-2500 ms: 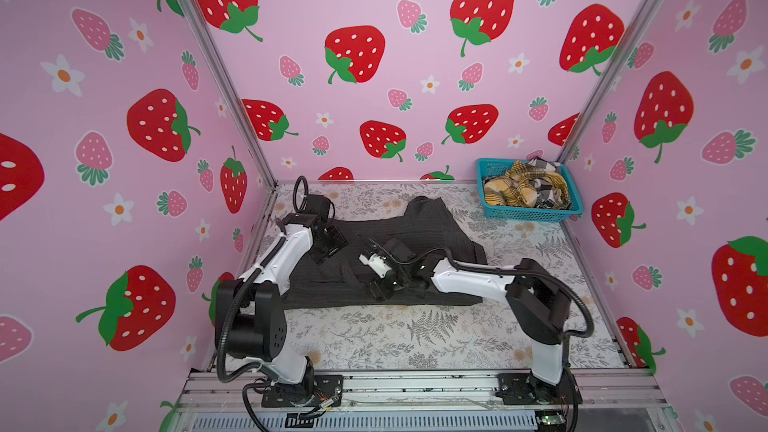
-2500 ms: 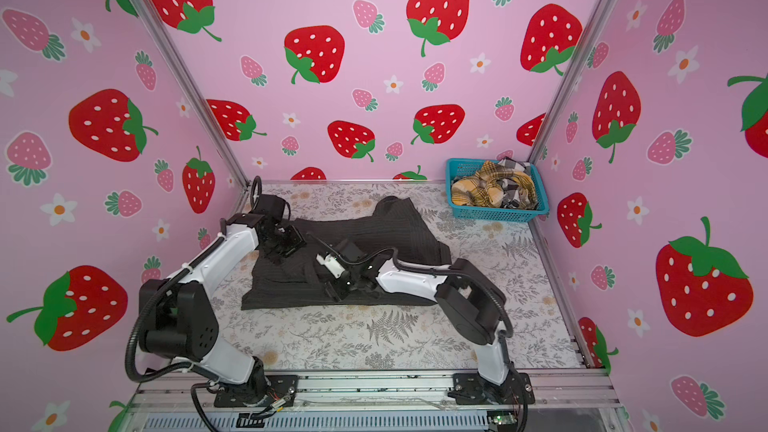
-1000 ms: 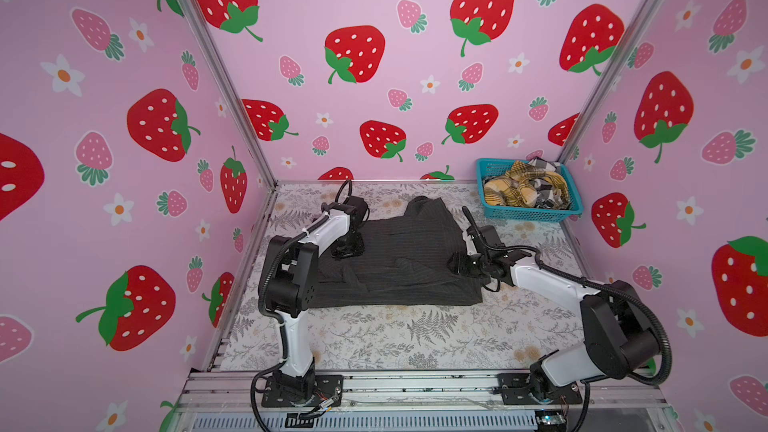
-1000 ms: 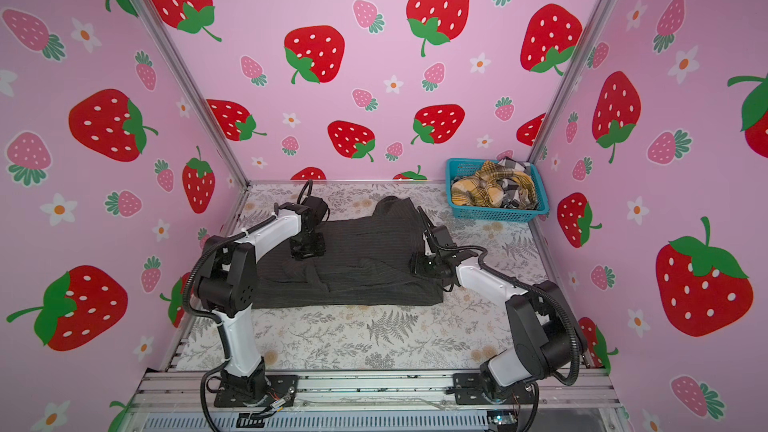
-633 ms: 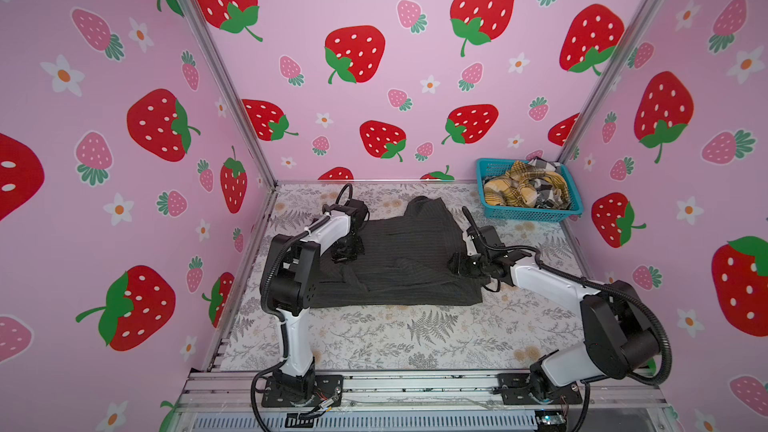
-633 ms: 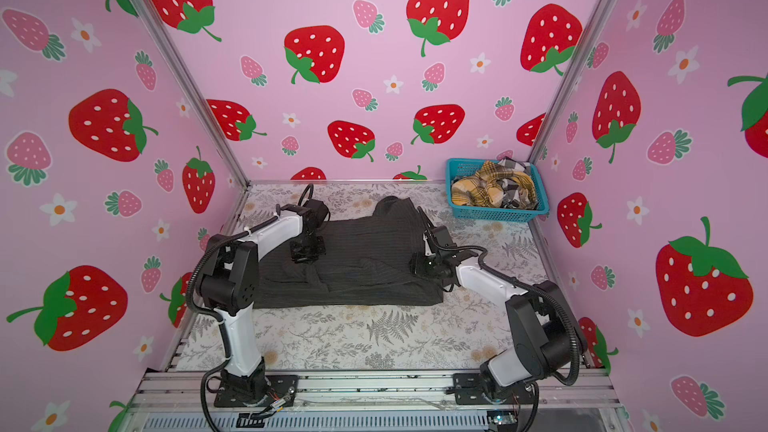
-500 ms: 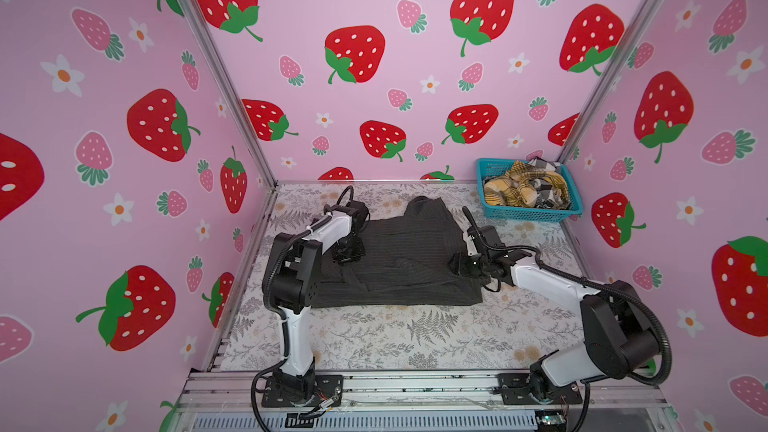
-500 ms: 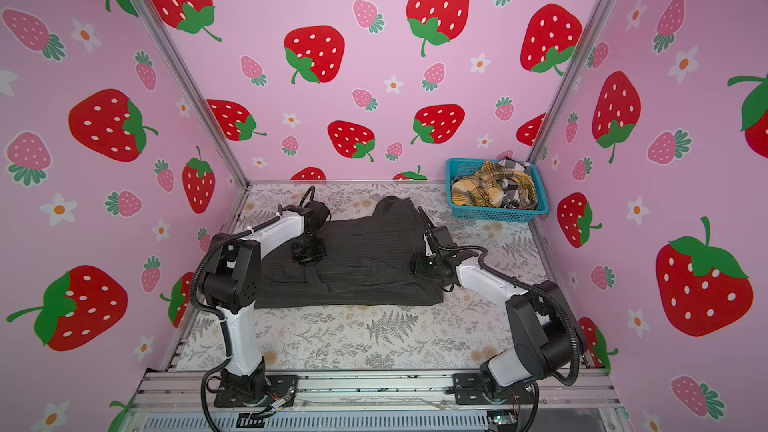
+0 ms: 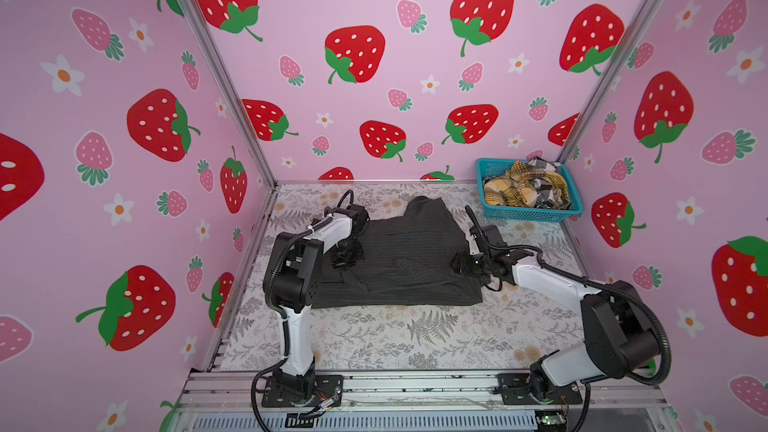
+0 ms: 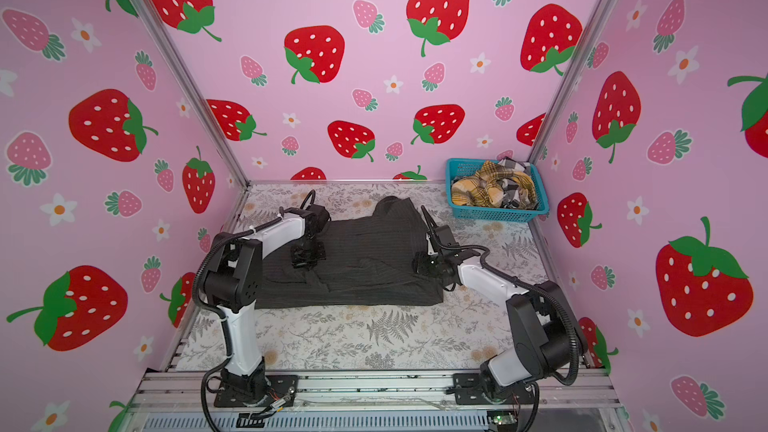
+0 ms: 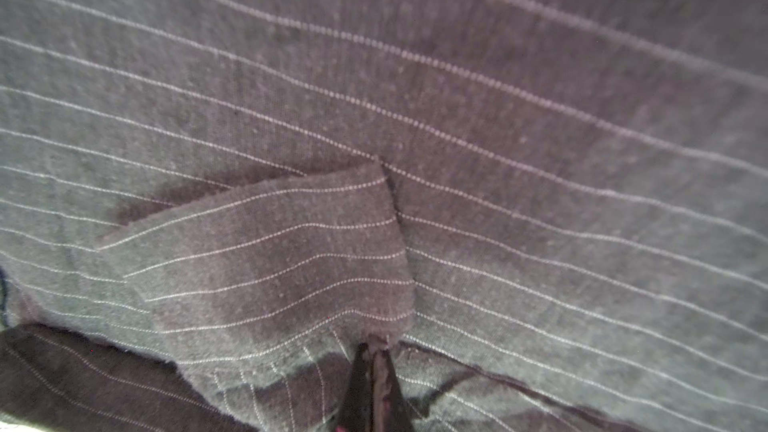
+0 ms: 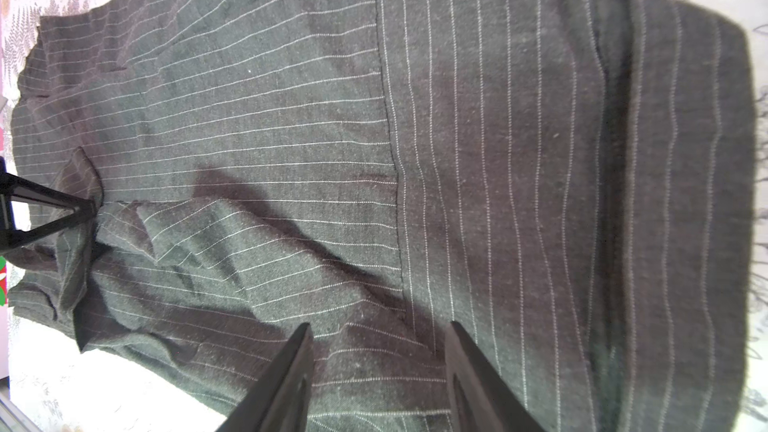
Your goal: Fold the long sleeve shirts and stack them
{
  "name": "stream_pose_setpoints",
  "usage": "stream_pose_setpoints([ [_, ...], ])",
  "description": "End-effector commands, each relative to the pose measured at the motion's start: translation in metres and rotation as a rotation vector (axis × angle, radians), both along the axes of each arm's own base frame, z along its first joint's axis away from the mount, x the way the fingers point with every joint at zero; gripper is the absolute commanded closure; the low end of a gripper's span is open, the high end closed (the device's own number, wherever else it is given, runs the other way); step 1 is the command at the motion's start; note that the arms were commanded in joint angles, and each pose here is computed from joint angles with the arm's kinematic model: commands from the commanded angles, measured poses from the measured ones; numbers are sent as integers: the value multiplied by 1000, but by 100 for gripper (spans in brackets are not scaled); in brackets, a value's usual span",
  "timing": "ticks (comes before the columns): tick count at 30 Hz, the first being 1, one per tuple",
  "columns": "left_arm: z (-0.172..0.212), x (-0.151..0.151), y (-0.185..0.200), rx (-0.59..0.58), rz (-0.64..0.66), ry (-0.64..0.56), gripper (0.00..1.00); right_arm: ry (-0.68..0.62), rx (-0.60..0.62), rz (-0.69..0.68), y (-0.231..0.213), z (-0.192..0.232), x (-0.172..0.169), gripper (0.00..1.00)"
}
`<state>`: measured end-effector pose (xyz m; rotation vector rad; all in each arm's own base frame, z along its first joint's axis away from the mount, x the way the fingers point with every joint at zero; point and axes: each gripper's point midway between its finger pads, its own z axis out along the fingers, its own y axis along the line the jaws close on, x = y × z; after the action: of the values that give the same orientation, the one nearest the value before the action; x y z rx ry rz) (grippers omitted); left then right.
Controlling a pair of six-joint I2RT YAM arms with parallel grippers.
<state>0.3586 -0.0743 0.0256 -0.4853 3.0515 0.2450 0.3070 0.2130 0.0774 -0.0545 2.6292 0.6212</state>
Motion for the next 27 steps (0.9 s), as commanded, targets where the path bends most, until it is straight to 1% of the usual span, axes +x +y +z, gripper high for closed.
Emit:
stream_pose_setpoints([
  [1, 35, 10, 12, 56, 15, -107, 100, 17, -9, -15, -7, 0, -4, 47],
  [3, 57, 15, 19, 75, 32, -185, 100, 14, -11, -19, -8, 2, -3, 47],
  [5, 84, 18, 26, 86, 53, -290, 100, 13, -13, -24, -10, 2, -3, 47],
  [7, 107, 18, 31, 73, 67, -397, 100, 12, -12, -24, -10, 2, -3, 48],
  [8, 116, 17, 34, 69, 74, -445, 100, 13, -9, -18, -9, 2, -4, 48],
  [10, 121, 9, 42, 35, 99, -499, 100, 11, -5, -12, -8, 2, -4, 48],
  [13, 109, -7, 60, -36, 183, -533, 100, 9, 2, 9, -6, 3, -7, 48],
  [17, 79, -35, 85, -119, 316, -579, 100, 9, -4, 33, -8, 1, -16, 48],
  [19, 64, -43, 89, -183, 364, -587, 100, -1, 18, 53, -6, 2, -21, 47],
  [21, 51, -50, 90, -253, 415, -587, 100, 2, 32, 85, -1, 0, -28, 43],
  [23, 47, -52, 89, -302, 443, -605, 100, 23, 5, 104, -1, -7, -35, 42],
  [27, 56, -59, 88, -335, 464, -674, 99, 36, -22, 105, -3, -15, -42, 42],
])
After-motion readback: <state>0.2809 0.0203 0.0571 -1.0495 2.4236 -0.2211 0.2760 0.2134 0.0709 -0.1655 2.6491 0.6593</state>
